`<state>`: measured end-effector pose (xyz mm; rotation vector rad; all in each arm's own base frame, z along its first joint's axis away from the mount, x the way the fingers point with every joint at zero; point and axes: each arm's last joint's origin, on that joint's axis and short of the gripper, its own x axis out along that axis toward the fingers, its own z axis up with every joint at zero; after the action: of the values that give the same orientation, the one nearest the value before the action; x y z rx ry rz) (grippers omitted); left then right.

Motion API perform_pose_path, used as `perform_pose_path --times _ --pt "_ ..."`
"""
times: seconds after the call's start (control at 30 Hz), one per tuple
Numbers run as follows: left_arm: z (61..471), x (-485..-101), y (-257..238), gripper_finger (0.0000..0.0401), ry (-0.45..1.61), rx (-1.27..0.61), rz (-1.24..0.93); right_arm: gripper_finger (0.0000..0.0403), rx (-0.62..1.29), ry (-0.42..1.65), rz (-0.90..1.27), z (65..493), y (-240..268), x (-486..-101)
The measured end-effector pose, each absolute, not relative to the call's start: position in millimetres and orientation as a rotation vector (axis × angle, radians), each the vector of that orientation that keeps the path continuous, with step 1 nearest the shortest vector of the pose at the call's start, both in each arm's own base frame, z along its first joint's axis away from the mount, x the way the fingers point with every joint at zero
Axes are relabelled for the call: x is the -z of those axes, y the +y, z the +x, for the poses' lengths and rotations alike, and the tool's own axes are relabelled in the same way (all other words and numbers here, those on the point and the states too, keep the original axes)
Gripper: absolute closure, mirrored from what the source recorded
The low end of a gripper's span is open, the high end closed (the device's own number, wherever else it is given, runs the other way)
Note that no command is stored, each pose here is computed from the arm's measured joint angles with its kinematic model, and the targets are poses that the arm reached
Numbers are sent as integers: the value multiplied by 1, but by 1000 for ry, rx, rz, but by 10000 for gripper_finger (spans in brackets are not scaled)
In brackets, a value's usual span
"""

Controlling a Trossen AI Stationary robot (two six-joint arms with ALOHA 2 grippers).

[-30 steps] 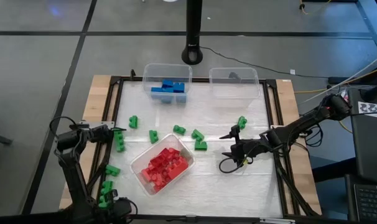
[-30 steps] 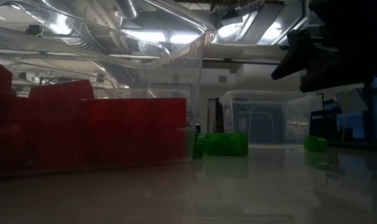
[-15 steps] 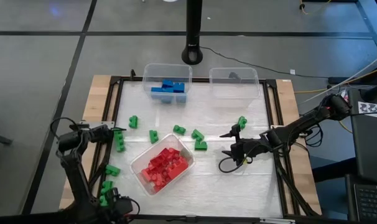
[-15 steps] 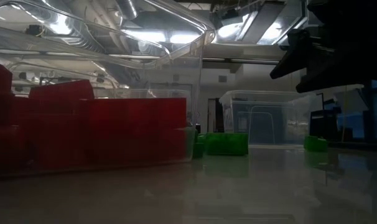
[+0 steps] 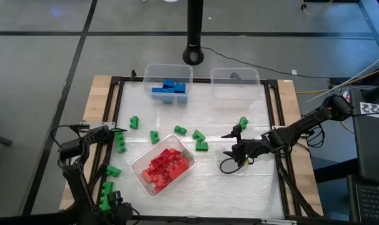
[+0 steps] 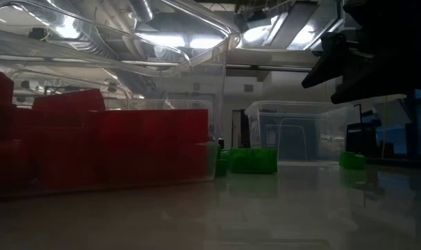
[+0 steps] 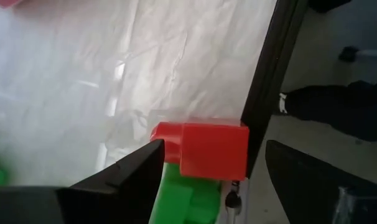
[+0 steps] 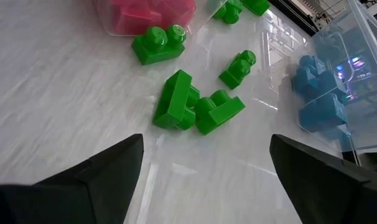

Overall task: Sort blocks
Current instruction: Put the red game piece into the center transparent bin

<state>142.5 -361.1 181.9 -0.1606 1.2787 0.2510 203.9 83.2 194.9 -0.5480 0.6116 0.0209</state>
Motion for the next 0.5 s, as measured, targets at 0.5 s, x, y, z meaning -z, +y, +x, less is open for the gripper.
perform_pose_path --times 0.5 --pt "145 -160 -360 137 1303 -293 -51 52 -20 610 -546 204 83 -195"
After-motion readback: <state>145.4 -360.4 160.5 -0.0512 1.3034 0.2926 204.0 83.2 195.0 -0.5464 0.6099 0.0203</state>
